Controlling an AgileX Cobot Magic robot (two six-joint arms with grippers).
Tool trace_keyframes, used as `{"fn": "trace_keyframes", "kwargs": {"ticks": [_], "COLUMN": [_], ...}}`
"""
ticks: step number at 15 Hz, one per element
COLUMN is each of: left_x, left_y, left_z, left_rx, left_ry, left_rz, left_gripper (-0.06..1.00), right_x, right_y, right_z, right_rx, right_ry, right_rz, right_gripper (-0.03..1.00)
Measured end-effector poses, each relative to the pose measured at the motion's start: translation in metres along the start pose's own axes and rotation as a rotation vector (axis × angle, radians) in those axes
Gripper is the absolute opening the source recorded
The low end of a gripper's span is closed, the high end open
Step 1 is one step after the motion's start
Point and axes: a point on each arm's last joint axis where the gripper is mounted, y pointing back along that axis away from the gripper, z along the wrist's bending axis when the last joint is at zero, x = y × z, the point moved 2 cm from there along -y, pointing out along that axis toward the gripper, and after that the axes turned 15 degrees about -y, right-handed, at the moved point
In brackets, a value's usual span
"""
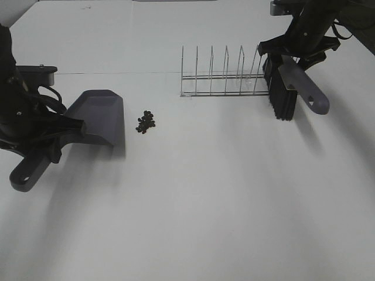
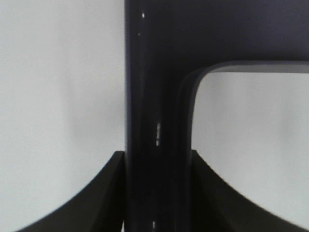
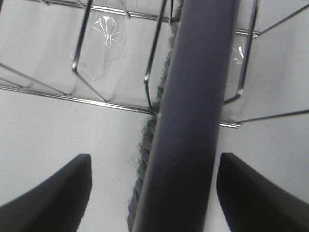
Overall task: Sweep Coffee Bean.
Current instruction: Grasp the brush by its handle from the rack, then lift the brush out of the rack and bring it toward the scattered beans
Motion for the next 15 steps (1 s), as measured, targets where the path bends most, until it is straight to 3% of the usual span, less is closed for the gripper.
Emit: {"fn": "trace_keyframes", "kwargs": {"ticks": [5,11,15], "left_x": [0.000,0.000,0.000], "left_y": [0.000,0.000,0.000], "left_z": [0.000,0.000,0.000], "left_rx": [0.001,0.002,0.003], "left_ry": [0.001,0.002,0.003], "left_rz": [0.000,0.000,0.000], "left_gripper": [0.32,0.32,0.32], "right_x": [-0.002,-0.003,-0.022], "right_y": [-0.007,0.000,0.065], "right_z": [-0.005,-0.006,-0.003], "right_rx": [0.040,0.044,0.016], "right_ry": [0.022,-0.007,-0.039], "right_rz": [-0.024,-0.025,-0.154], "right_gripper": [0.29,0.29,0.28]}}
